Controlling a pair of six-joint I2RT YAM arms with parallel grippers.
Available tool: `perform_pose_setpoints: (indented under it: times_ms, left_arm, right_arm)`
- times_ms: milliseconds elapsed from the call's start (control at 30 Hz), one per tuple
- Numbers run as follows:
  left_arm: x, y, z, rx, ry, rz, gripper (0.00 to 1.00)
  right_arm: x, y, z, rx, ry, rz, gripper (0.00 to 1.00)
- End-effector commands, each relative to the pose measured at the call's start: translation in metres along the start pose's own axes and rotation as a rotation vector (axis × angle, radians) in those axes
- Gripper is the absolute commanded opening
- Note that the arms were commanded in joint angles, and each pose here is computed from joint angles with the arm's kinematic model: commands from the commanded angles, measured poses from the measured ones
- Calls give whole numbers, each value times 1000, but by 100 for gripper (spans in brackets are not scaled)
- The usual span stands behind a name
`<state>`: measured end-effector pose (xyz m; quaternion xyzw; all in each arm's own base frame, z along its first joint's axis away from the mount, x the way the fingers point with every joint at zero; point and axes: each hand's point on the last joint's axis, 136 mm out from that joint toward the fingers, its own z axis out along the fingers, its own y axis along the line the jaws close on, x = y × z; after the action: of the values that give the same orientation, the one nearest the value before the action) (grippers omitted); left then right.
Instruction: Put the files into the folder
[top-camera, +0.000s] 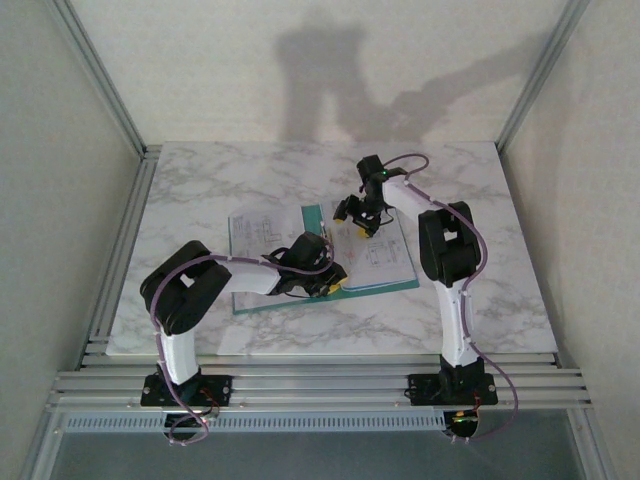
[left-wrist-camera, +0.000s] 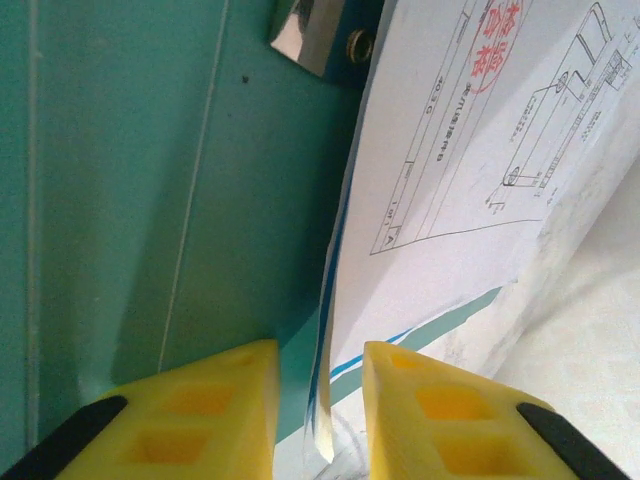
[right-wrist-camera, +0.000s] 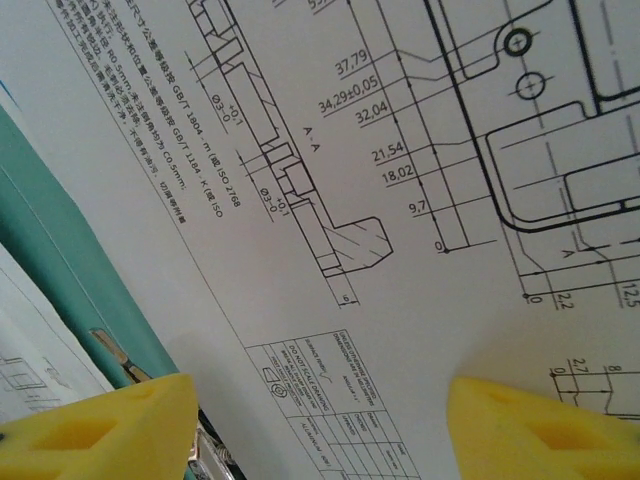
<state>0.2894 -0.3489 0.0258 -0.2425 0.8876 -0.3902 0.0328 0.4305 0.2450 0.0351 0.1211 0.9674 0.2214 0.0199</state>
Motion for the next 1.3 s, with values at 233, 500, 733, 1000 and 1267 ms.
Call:
perform_pose_setpoints:
  times_ms: [233, 500, 733, 1000, 1267]
  left_arm:
    - [-6, 9, 2, -48, -15, 0, 23]
    - [-8, 3, -7, -46, -40, 3, 28]
    - [-13, -18, -36, -46, -102, 33, 43]
    - [-31, 11, -75, -94, -186, -3, 40]
    - [-65, 85, -119, -185, -283, -101, 22]
  right_arm:
    - [17, -9, 4, 8, 32, 12, 67]
    - [11, 7, -11, -35, 11, -4, 68]
    - [8, 33, -49, -116, -56, 6, 69]
    - [13, 57, -53, -164, -62, -9, 68]
    - [0, 82, -30, -177, -71, -42, 16]
